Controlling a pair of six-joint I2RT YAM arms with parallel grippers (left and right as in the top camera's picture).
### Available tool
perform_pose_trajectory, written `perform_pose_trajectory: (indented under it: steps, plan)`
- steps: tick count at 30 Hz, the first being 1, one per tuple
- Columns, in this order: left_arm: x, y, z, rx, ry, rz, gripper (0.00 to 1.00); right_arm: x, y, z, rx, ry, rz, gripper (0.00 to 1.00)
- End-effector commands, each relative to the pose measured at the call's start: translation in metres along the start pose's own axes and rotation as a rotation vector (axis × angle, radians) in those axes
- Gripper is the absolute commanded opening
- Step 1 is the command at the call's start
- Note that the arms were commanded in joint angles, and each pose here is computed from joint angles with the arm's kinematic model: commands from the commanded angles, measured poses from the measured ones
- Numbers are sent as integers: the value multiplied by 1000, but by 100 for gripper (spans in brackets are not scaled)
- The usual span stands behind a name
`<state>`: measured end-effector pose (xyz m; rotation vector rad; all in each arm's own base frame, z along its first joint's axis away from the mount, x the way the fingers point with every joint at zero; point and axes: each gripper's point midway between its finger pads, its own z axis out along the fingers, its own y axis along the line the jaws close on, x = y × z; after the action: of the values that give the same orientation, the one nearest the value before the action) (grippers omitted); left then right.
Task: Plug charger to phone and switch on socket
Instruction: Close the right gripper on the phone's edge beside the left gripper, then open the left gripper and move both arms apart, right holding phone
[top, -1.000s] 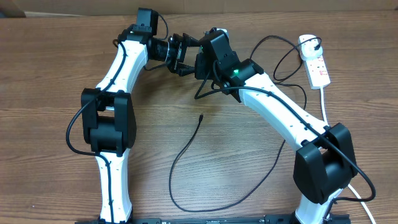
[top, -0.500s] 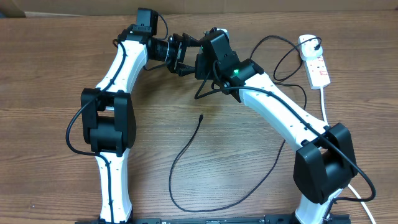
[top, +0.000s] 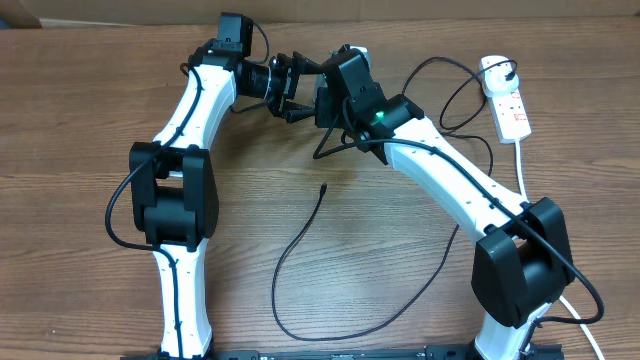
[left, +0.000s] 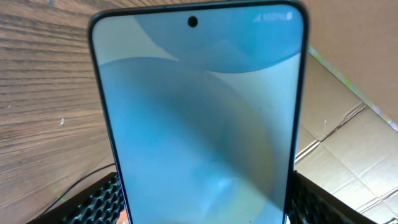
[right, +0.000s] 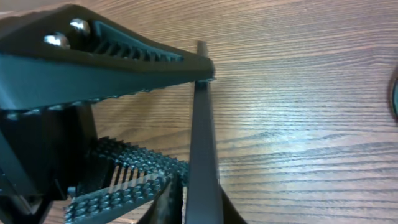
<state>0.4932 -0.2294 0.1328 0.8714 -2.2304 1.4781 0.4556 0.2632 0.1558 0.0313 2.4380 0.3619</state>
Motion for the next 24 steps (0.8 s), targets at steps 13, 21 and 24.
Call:
perform_pose_trajectory:
  steps: [13,21,24]
  plan:
    - [-13,-18,-4,17,-81,257,100,-9,-3,1,34,-43,-1,4]
    - [-26,-32,-12,51,-140,393,100,-17,-17,-1,105,-82,24,4]
    - [-30,-36,-23,65,-157,427,100,-21,-22,-2,108,-85,42,4]
